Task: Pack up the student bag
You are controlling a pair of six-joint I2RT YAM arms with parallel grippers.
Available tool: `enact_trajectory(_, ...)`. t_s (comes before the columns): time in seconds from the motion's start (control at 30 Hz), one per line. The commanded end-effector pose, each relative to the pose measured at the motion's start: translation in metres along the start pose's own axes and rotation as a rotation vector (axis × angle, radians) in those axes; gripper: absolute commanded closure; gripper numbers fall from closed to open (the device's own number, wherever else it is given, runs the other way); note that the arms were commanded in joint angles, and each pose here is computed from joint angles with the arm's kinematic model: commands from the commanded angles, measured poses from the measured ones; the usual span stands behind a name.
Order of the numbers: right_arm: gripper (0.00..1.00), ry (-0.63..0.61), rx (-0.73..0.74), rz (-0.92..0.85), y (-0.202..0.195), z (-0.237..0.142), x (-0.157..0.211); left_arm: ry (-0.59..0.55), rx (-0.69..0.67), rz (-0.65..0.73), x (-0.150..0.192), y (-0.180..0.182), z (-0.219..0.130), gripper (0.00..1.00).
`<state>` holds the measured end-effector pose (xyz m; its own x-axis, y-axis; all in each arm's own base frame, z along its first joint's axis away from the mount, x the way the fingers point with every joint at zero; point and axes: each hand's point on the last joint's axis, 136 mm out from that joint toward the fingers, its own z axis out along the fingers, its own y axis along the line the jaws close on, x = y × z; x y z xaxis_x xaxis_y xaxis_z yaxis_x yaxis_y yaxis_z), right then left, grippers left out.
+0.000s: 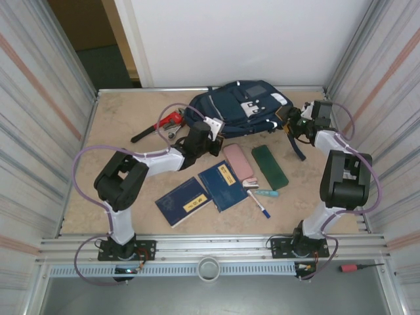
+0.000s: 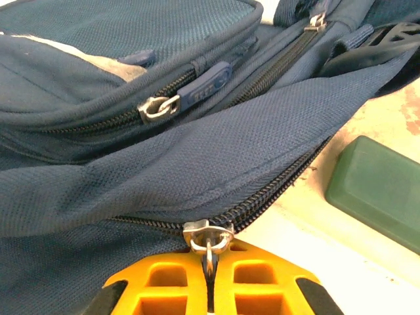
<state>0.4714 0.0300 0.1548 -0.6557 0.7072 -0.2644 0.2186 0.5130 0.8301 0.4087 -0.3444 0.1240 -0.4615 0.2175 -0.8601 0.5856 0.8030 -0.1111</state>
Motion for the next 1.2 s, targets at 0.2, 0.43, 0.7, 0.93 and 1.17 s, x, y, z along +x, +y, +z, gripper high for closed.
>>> enact_trajectory(0.2,0.08,-0.079,0.146,-0.145,-0.003,-0.050,0.049,-0.019,0.014,-0.053,-0.028,-0.025,0.002,1.00)
enact_trajectory(0.43,0.07,-0.070,0.179,-0.238,0.022,-0.050,0.110,-0.033,0.043,-0.089,-0.032,-0.030,-0.001,1.00)
enact_trajectory(0.7,0.17,0.004,0.050,-0.106,0.054,0.006,0.153,-0.048,0.077,-0.088,-0.033,-0.036,-0.008,1.00)
enact_trajectory(0.93,0.19,-0.009,0.029,0.018,0.049,0.040,0.152,-0.054,0.097,-0.077,-0.031,-0.039,-0.011,1.00)
enact_trajectory(1.17,0.45,-0.040,0.021,0.080,0.039,0.069,0.135,-0.057,0.122,-0.049,-0.026,-0.042,-0.015,1.00)
